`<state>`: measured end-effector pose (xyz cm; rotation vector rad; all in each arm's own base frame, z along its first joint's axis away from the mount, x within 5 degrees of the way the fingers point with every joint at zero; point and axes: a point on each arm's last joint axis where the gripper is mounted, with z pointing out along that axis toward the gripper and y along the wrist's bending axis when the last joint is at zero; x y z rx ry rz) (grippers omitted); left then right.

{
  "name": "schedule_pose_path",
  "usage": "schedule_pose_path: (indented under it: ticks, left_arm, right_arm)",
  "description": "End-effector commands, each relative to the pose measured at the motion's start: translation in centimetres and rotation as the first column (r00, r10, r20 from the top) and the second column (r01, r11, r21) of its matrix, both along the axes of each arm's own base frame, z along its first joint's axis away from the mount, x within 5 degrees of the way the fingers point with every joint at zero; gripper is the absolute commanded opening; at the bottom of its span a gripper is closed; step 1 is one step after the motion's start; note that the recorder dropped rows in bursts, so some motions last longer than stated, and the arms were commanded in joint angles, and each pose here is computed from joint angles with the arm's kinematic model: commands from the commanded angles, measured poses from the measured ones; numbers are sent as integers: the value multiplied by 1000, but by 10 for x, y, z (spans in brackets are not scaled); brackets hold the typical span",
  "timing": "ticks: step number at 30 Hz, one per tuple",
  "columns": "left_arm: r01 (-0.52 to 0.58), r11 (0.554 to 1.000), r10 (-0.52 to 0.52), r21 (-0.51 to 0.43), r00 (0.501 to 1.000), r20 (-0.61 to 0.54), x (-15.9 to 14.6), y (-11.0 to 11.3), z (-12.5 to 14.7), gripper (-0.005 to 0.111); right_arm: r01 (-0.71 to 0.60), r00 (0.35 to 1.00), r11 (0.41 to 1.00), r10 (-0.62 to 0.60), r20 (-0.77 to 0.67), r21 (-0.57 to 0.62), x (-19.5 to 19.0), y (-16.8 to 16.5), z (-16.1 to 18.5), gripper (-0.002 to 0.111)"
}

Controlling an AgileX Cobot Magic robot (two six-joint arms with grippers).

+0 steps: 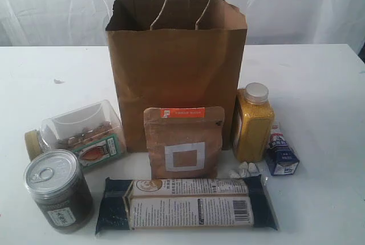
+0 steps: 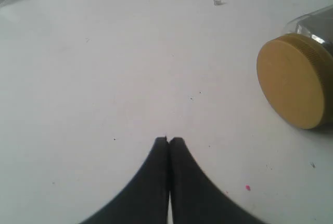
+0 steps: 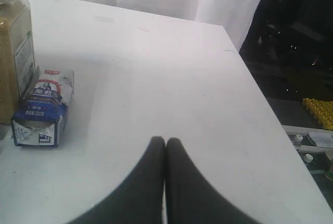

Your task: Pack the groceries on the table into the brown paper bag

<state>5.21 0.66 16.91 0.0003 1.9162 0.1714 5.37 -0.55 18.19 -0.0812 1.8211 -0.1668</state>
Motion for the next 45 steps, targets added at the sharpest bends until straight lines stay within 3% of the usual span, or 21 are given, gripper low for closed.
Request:
schedule_pose_path:
  ticks: [1, 21, 31, 37, 41, 45]
  left_arm:
    - [3, 1000, -3, 0, 1000, 4, 0, 0, -1, 0]
    - [3, 1000, -3, 0, 1000, 4, 0, 0, -1, 0]
    - [3, 1000, -3, 0, 1000, 4, 0, 0, -1, 0]
    - [3, 1000, -3, 0, 1000, 4, 0, 0, -1, 0]
    - [3, 1000, -3, 0, 1000, 4, 0, 0, -1, 0]
    - [3, 1000, -3, 0, 1000, 4, 0, 0, -1, 0]
  right_arm:
    - [0, 1000, 1000, 0, 19, 7, 0, 0, 3, 0]
    - [-1, 999, 1000, 2, 32, -2, 0, 0, 4, 0]
    - [-24, 976, 999, 31, 214, -33, 3, 2, 20, 0]
    - [-60, 849, 996, 83, 521, -62, -1, 7, 51, 0]
    - [-116, 660, 993, 106, 743, -39, -13, 11, 74, 0]
    - [-159, 470, 986, 118, 875, -48, -26, 13, 90, 0]
